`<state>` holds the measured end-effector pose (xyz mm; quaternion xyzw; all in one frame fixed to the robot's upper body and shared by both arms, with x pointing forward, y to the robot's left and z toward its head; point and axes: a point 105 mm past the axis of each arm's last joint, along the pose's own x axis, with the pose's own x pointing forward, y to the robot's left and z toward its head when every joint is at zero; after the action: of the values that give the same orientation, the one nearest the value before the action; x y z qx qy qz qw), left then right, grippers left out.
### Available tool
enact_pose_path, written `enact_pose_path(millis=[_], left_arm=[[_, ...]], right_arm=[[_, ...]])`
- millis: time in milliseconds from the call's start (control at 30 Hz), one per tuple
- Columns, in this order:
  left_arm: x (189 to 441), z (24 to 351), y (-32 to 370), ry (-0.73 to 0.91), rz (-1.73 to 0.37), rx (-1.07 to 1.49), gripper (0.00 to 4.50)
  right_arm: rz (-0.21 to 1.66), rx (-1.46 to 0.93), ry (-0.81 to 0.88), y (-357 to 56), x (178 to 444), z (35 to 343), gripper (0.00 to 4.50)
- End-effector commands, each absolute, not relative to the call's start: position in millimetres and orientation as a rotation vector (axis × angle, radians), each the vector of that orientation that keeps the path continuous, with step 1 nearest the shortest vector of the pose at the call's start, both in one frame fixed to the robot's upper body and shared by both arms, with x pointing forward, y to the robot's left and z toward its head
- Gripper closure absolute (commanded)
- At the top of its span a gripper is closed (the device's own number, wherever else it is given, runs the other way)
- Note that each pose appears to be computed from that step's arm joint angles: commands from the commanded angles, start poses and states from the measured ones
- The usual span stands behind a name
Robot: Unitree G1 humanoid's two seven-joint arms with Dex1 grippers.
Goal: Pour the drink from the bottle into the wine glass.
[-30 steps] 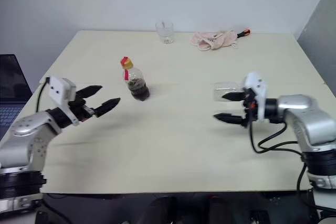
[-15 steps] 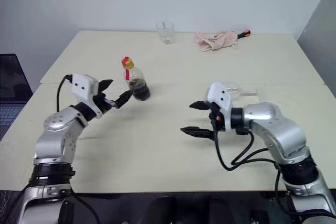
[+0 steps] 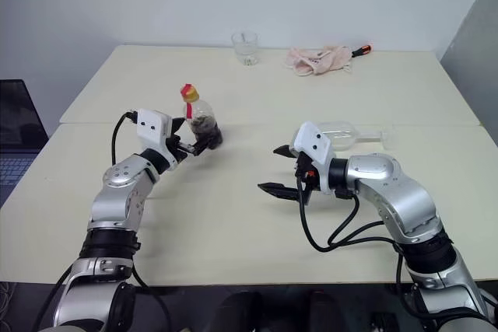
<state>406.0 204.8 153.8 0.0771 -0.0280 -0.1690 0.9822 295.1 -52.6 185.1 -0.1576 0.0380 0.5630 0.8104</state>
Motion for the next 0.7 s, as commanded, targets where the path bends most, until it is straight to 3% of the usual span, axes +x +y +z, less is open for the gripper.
enact_pose_path(millis=[33, 700], left_arm=[[412, 169, 200, -0.122, -0.326, 0.181, 0.02], [449, 159, 189, -0.107, -0.267, 0.152, 0.02]], right_arm=[[1.207, -0.352, 0.026, -51, 293, 198, 0.03], [1.175, -0.365, 0.037, -60, 295, 200, 0.03]])
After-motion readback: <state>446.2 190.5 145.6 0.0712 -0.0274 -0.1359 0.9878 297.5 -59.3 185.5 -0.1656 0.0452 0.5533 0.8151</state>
